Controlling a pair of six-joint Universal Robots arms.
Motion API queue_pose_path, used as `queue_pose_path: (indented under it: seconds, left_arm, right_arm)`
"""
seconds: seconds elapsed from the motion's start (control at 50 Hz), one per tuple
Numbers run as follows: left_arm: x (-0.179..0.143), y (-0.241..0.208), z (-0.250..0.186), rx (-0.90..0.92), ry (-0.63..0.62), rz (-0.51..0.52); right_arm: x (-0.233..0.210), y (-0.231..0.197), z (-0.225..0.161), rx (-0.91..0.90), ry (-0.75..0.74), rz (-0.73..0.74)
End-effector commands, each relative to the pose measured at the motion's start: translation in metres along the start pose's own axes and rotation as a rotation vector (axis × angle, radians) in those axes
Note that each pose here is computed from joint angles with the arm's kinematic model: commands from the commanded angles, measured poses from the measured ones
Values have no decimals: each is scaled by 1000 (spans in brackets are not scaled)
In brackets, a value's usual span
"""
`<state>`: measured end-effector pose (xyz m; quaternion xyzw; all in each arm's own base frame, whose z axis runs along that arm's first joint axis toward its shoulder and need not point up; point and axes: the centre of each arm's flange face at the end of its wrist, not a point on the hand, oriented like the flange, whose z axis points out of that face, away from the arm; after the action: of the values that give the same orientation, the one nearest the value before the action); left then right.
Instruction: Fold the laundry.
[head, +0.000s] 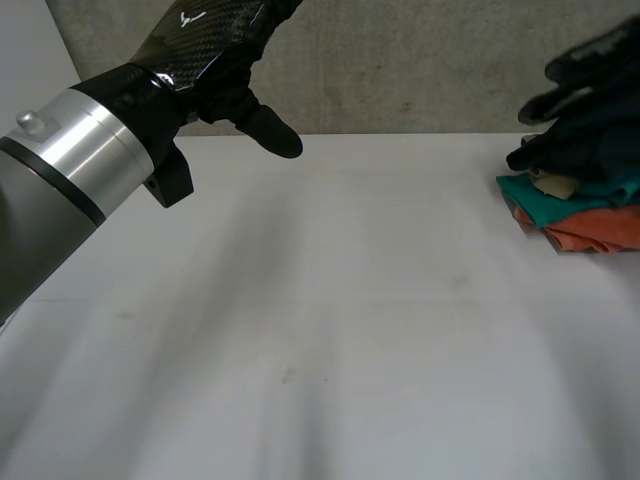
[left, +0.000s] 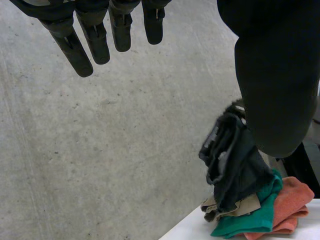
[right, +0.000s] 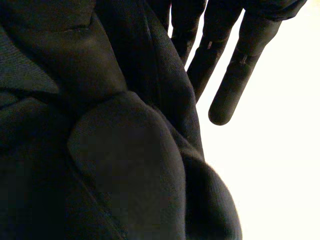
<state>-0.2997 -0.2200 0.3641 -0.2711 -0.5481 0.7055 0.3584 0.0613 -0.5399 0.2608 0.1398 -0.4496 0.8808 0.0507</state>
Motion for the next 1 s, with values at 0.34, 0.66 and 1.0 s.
queue_pose_path:
  seconds: [0.34, 0.66, 1.0]
  left_arm:
    - [6, 7, 2, -13, 17, -11]
    - [6, 5, 2, -8, 18, -10]
    - [-78, -46, -6, 71, -539, 49]
  right_arm:
    - [27, 28, -82, -208, -62, -102]
    - [140, -9, -98, -483, 141, -475]
    - [-27, -138, -33, -247, 199, -191]
